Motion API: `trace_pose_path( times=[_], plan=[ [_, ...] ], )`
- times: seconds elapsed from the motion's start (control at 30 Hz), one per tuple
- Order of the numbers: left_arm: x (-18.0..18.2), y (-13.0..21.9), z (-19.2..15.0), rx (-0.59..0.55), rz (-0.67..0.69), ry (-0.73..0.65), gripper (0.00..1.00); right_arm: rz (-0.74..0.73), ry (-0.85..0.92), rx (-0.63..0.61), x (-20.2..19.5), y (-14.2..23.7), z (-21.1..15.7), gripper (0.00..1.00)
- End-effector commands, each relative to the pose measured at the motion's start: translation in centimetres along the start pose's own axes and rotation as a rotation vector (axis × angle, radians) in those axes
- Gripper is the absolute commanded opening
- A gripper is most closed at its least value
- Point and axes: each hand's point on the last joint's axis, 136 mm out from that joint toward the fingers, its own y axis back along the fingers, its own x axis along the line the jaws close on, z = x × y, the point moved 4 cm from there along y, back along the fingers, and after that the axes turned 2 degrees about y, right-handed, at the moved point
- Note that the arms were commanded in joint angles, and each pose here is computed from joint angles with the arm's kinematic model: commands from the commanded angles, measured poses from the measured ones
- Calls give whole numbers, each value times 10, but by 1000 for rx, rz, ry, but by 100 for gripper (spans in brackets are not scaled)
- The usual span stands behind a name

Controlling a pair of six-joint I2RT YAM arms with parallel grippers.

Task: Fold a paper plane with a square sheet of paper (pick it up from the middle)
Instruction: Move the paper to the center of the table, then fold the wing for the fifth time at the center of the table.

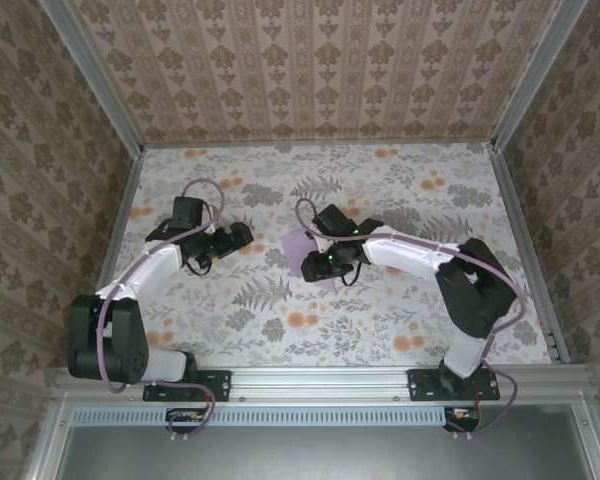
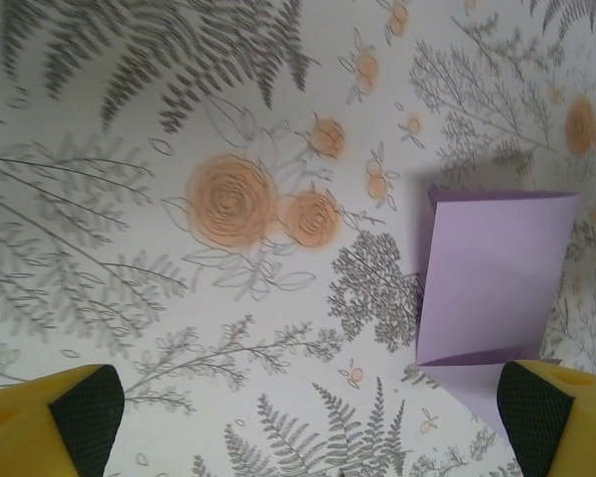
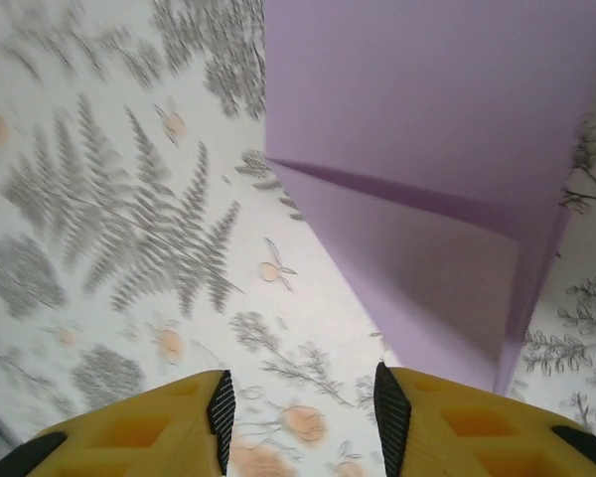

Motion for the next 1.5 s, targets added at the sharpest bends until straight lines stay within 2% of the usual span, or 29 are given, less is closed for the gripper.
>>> trace_pose_path(
  times=[0.0, 0.17, 0.43, 0.7, 1.13, 1.33, 1.47],
  plan=[
    [-18, -4, 0, 12, -41, -28, 100, -52, -216, -146, -5, 14, 6, 45],
    [-37, -15, -10, 30, -88, -35, 100, -65, -309, -224, -12, 5, 15, 42],
    [-55, -30, -23, 87, -178, -35, 99, -63, -374, -183, -19, -28, 24, 33],
    [-61, -41, -28, 154, -210, -25, 97, -35, -392, -159, -28, -46, 29, 33],
    [-66, -61, -47, 231, -208, 42, 89, 12, -431, -163, -42, -48, 26, 33],
    [-70, -70, -55, 266, -223, 86, 78, 36, -480, -149, -54, -57, 19, 33],
    [-69, -77, -58, 297, -220, 120, 64, 102, -529, -141, -60, -61, 15, 33]
  ],
)
